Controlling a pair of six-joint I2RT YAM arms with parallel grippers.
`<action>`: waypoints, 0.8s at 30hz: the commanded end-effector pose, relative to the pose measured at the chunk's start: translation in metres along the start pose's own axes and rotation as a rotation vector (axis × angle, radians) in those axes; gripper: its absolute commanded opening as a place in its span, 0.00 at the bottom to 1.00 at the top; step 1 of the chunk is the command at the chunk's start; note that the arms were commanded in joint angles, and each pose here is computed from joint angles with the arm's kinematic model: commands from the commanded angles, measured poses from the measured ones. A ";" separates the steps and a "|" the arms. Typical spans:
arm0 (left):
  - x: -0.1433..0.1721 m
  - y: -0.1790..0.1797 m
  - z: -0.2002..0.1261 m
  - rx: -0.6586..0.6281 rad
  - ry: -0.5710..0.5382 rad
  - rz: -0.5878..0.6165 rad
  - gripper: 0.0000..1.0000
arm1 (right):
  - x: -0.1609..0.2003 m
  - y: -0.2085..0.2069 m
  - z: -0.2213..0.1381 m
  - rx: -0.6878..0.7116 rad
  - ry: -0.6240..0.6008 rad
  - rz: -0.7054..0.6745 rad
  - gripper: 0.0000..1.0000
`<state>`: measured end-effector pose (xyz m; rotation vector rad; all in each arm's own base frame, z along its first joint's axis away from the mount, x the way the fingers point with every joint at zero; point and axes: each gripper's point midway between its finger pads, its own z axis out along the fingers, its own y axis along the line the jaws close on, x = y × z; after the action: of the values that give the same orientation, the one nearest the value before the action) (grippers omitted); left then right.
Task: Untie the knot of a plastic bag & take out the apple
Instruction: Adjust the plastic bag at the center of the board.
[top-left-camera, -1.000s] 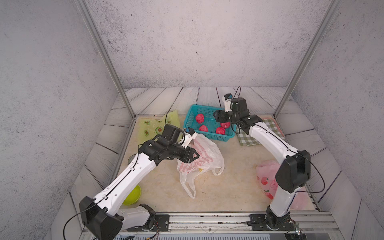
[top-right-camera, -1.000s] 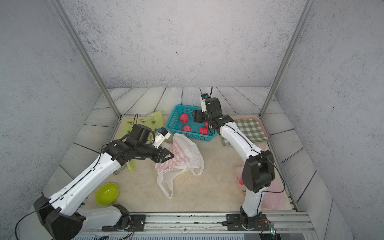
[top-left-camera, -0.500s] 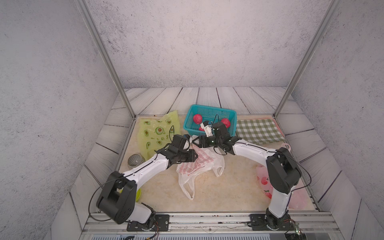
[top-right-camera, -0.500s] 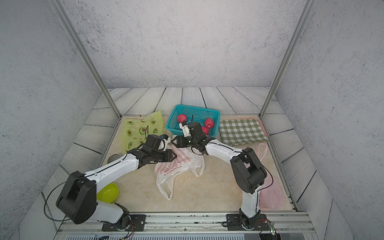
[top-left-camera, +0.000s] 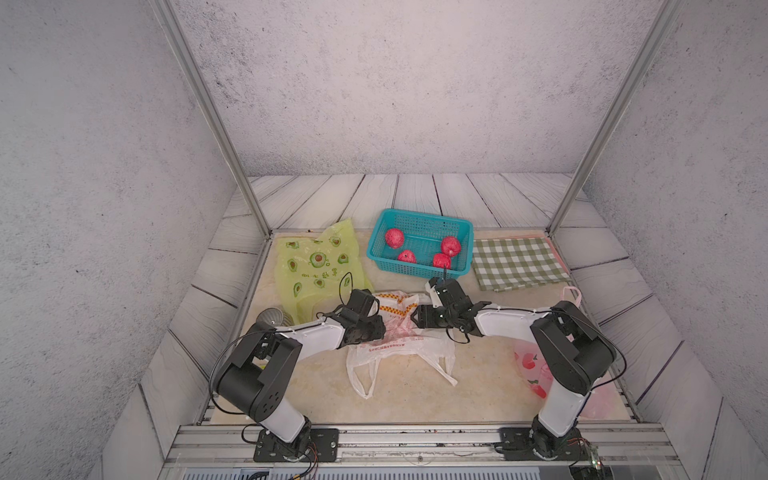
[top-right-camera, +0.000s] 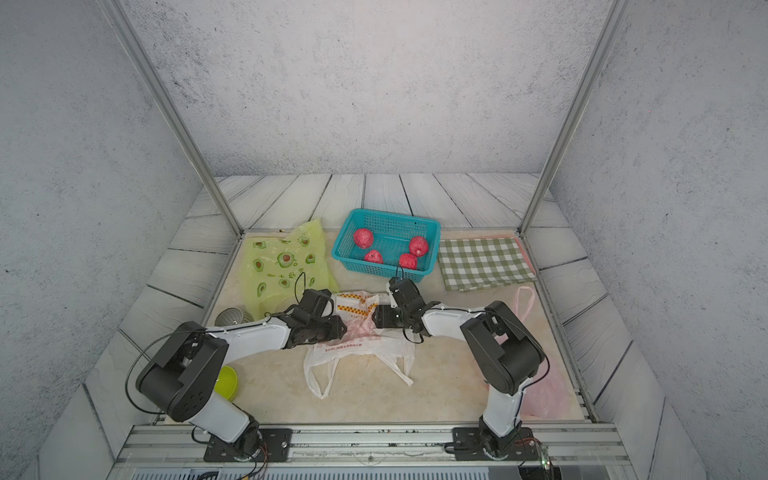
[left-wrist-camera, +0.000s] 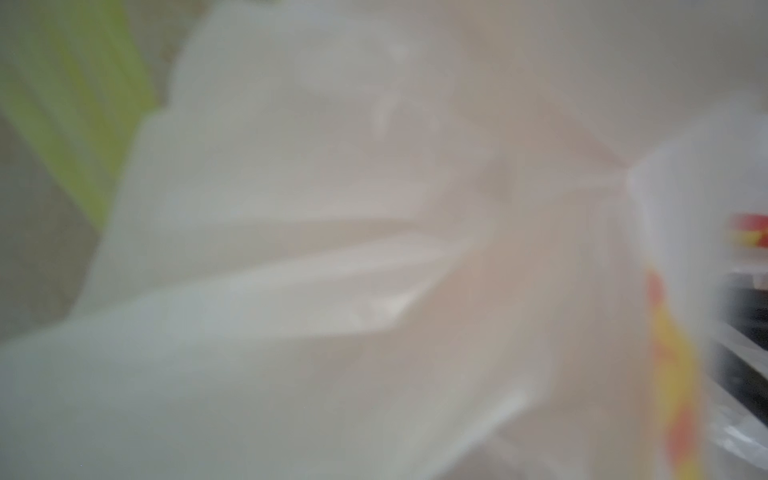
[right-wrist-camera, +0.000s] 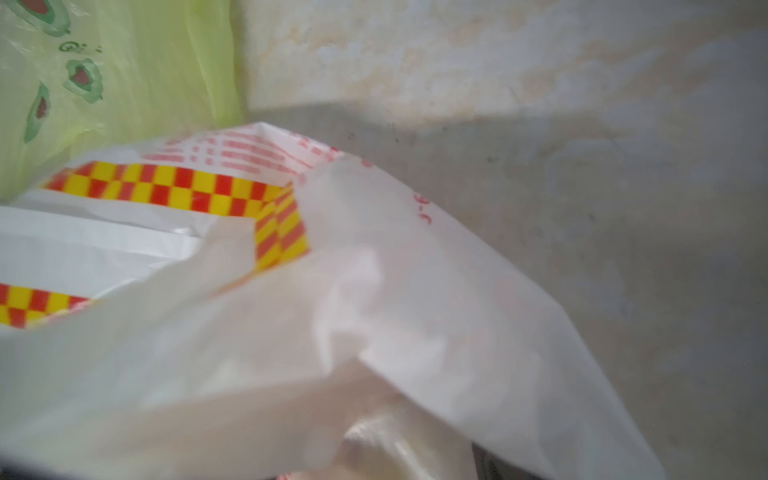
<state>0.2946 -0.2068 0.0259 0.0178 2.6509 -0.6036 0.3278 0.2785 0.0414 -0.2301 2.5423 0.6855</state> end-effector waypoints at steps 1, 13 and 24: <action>0.002 0.012 -0.007 -0.032 -0.029 -0.018 0.36 | 0.017 -0.033 -0.014 0.142 0.000 -0.013 0.76; -0.010 -0.034 -0.076 0.180 -0.116 0.049 0.44 | 0.023 -0.036 -0.058 0.165 -0.034 -0.078 0.78; -0.036 -0.051 -0.092 0.172 -0.151 0.222 0.78 | 0.011 0.011 -0.126 -0.023 -0.111 -0.135 0.80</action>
<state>0.2789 -0.2179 0.1556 0.1831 2.3270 -0.8721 0.2755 0.2267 0.1388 -0.3189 2.3393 0.6527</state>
